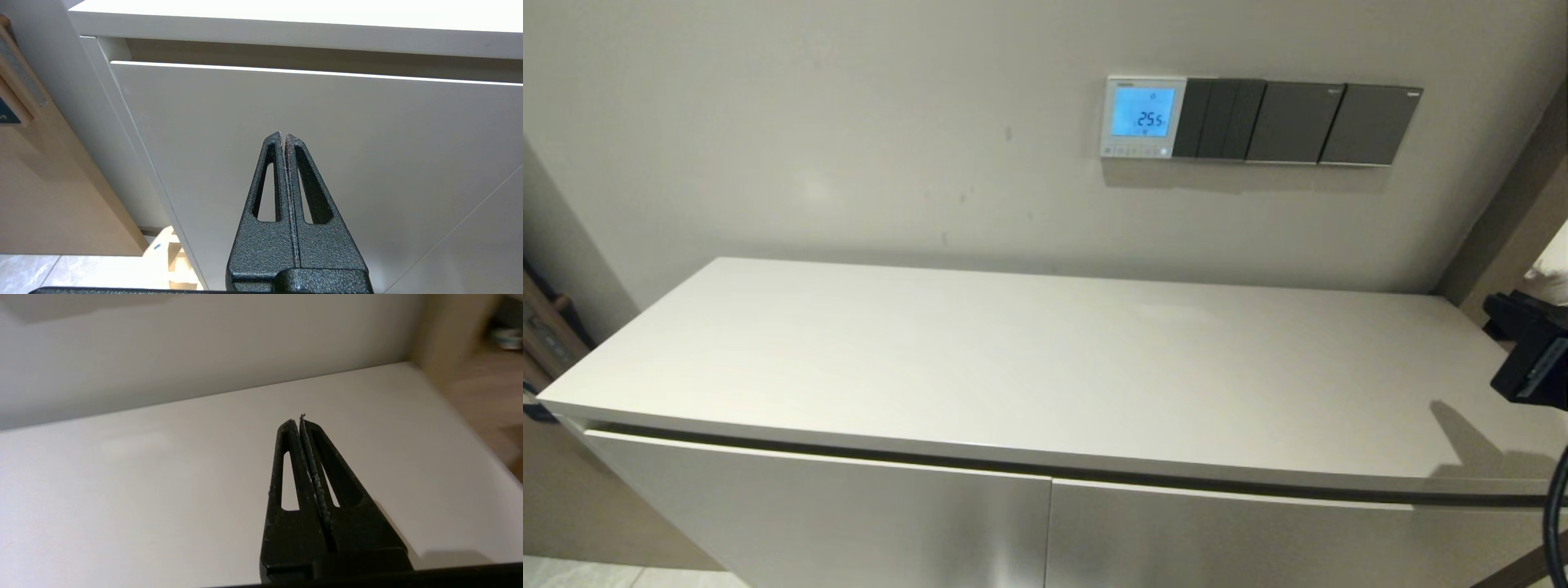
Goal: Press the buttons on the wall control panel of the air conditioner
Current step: Turn off the central air conditioner
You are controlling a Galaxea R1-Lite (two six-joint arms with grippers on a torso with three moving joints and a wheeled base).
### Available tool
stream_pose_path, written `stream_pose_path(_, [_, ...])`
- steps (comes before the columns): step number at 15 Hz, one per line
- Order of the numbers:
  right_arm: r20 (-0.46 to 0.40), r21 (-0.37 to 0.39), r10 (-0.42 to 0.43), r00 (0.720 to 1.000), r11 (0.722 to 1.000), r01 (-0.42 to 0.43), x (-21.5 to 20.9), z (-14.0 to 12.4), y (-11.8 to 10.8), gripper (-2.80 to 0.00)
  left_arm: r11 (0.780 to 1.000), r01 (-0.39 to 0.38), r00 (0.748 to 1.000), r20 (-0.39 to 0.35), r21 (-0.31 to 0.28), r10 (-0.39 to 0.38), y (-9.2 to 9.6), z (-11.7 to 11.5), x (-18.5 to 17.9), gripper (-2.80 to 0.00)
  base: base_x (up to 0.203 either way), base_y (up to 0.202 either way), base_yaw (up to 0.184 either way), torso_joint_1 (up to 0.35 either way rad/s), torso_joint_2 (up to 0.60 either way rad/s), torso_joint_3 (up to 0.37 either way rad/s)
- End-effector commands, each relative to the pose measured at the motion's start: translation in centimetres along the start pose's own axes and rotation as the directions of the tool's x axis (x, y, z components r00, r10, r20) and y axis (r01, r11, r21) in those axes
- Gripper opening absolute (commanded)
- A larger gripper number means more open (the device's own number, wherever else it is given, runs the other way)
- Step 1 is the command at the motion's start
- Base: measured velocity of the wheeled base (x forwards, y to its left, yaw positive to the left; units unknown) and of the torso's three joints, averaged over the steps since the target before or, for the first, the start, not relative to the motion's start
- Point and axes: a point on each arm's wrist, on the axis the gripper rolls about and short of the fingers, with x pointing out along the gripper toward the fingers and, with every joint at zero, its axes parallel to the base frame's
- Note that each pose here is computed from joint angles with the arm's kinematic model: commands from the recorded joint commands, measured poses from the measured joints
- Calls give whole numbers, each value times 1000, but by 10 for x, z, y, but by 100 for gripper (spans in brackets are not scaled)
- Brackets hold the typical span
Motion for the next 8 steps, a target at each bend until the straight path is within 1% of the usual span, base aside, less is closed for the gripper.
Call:
stream_pose_path(1, [37,25,-73,997,997,72,-14,2,-8,-280,1000,0,1000,-1,0,0,0,0,0,-280,0,0,0,0,0,0])
stream_pose_path(3, [37,27,-118,992,993,117,-21,-3,-13,-280,1000,0,1000,1,0,0,0,0,0,-280,0,0,0,0,0,0])
stream_pose_path(4, [42,30,-158,987,987,157,-23,-4,-15,-280,1000,0,1000,-2,0,0,0,0,0,-280,0,0,0,0,0,0])
stream_pose_path(7, [69,42,-207,976,978,204,-34,-2,-22,-280,1000,0,1000,-1,0,0,0,0,0,-280,0,0,0,0,0,0])
stream_pose_path(8, [82,47,-235,968,972,232,-39,-1,-25,-280,1000,0,1000,-2,0,0,0,0,0,-280,0,0,0,0,0,0])
